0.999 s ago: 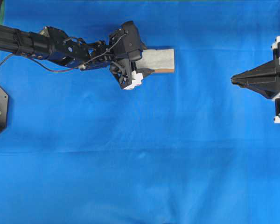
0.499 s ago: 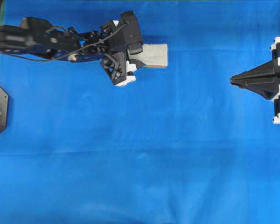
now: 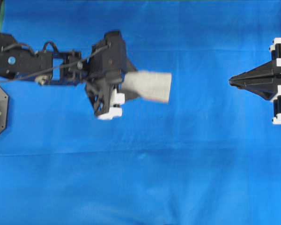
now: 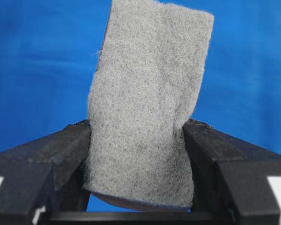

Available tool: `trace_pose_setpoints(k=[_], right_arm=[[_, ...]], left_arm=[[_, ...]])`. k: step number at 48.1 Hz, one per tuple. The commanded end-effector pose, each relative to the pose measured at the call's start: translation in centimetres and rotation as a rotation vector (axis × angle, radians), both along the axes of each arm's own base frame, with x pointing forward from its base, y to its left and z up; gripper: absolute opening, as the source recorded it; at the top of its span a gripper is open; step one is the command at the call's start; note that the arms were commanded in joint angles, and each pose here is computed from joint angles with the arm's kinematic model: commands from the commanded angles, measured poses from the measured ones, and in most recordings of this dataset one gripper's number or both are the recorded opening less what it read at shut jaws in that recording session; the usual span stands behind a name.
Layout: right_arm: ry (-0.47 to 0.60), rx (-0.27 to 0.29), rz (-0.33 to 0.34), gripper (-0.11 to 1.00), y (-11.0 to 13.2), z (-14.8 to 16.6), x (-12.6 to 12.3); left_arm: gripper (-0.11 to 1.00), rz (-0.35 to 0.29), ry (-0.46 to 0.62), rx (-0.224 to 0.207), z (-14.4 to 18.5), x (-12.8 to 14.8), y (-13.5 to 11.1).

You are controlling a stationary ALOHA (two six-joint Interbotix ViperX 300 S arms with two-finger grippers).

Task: Hand over the sponge with the left arm and wipe it with the right arm.
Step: 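Lift the sponge with the left gripper and hold it toward center, then move the right gripper to the sponge's free end and grasp it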

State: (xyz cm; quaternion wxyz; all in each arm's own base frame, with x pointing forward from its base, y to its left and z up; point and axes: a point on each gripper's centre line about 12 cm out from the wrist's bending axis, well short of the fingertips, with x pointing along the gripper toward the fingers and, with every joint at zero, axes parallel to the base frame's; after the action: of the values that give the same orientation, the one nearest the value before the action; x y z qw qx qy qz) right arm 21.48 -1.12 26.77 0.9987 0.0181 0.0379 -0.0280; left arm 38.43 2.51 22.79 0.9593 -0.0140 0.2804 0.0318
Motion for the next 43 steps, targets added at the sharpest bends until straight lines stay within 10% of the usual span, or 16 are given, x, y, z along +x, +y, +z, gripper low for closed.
trace_pose_setpoints(k=[1,9,37,43], right_arm=[[-0.026,0.005,-0.003,0.00,-0.1,1.1,0.4],[-0.015,0.029,-0.009,0.00,-0.1,0.9,0.8],[0.028,0.104,0.044,0.01,1.3,1.9,5.9],[0.070,0.116,0.053,0.32,1.7,1.6,8.3]], left_arm=[[0.47,-0.007,-0.032,-0.030,1.1,0.0,-1.0],[0.47,-0.002,-0.034,-0.090,1.0,-0.1,-2.2],[0.47,-0.003,-0.031,-0.095,0.8,0.0,-2.4],[0.47,-0.003,-0.031,-0.095,0.8,0.0,-2.4]])
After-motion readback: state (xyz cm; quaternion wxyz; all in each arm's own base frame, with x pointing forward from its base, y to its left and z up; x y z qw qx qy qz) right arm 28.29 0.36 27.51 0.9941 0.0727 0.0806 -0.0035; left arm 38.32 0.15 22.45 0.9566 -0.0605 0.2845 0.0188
